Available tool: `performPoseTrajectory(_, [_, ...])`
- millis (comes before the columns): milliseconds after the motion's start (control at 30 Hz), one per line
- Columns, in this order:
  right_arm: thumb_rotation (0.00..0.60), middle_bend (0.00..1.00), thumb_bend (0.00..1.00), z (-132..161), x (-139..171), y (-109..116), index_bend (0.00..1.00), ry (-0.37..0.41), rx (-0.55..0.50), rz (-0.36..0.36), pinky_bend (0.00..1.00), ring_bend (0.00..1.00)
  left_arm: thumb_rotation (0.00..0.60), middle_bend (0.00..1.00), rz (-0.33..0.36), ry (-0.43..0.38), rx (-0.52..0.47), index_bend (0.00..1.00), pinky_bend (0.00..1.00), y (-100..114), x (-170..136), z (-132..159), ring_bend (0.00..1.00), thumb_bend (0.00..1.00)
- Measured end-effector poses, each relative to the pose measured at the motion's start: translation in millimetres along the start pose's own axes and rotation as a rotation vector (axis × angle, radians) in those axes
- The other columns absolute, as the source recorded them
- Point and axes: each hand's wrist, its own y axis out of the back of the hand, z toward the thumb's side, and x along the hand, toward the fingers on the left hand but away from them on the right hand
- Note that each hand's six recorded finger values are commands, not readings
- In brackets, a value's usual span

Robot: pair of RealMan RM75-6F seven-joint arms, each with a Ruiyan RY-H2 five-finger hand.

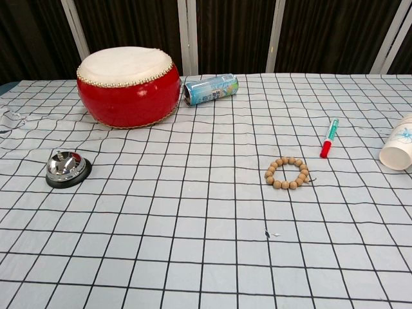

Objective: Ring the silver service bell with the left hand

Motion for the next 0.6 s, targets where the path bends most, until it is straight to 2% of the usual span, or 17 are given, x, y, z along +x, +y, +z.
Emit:
performPoseTrajectory(333, [0.600, 0.08, 0.40, 0.8, 0.3, -1.2, 0.16, 0.004, 0.002, 0.005, 0.04, 0.12, 0.600, 0.00, 0.001, -0.007, 0.011, 0.00, 0.00, -0.7, -0.6, 2.7, 0.00, 0.98])
performPoseTrajectory(600, [0.600, 0.08, 0.40, -1.6, 0.8, 0.4, 0.16, -0.006, -0.002, 0.001, 0.04, 0.12, 0.600, 0.00, -0.051, -0.038, 0.025, 0.00, 0.00, -15.2, 4.1, 11.8, 0.00, 0.98])
